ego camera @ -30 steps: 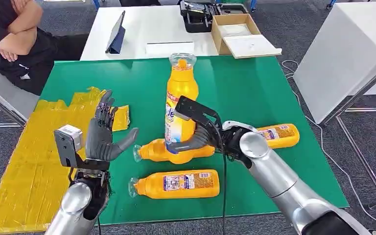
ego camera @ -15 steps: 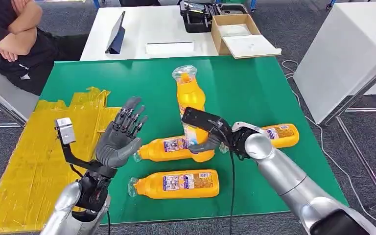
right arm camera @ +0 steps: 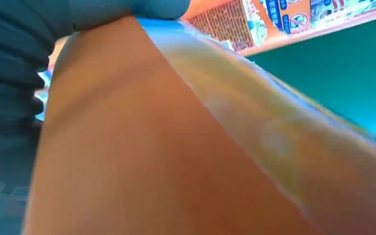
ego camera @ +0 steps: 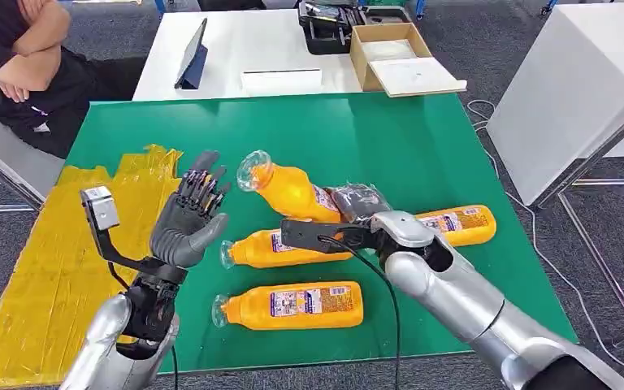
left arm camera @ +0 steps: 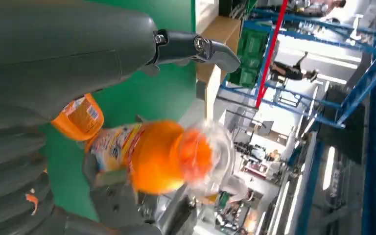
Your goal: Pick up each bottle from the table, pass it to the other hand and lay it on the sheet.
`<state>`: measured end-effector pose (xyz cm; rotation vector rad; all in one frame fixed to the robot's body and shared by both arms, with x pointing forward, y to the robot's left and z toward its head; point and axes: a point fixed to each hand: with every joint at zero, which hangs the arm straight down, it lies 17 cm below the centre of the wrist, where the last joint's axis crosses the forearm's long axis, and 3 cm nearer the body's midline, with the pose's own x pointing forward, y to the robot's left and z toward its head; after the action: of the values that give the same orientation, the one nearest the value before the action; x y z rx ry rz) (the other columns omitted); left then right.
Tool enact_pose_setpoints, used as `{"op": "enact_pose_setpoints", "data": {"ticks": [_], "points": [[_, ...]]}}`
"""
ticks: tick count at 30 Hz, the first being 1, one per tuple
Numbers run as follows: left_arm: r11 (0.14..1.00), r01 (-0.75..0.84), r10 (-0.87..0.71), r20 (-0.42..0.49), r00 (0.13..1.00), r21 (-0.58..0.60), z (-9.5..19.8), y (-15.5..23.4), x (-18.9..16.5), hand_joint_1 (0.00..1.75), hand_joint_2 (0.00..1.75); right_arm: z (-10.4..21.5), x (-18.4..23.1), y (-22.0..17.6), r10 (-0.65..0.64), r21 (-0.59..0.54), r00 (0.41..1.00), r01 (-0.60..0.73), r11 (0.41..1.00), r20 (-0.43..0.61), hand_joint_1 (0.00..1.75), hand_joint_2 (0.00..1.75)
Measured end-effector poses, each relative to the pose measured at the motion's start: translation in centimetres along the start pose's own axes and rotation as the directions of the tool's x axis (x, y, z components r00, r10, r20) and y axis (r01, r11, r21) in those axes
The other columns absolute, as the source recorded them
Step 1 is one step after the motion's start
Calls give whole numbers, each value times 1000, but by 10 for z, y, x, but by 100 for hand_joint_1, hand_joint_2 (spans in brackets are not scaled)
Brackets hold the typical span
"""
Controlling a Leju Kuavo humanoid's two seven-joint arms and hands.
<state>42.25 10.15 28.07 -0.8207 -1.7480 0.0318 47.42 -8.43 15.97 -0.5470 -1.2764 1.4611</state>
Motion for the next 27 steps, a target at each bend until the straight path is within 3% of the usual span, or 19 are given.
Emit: {"op": "enact_pose_setpoints", "data": {"ticks": [9,18,27], "points": [[999,38,-37,-22,999,16,-5,1,-2,0,175,-5,17,-4,155,-71,988,-154,985,2,175,175],[998,57,-56,-55,997,11,-15,-2,-3,0,175,-19,36,2,215,-80,977,-214,973,-6,175,175],[1000,-16,17,-87,996,16,-25,-1,-2,0,175,-40,50,-33,241,-207,968,-250,946,-69,175,175]]}}
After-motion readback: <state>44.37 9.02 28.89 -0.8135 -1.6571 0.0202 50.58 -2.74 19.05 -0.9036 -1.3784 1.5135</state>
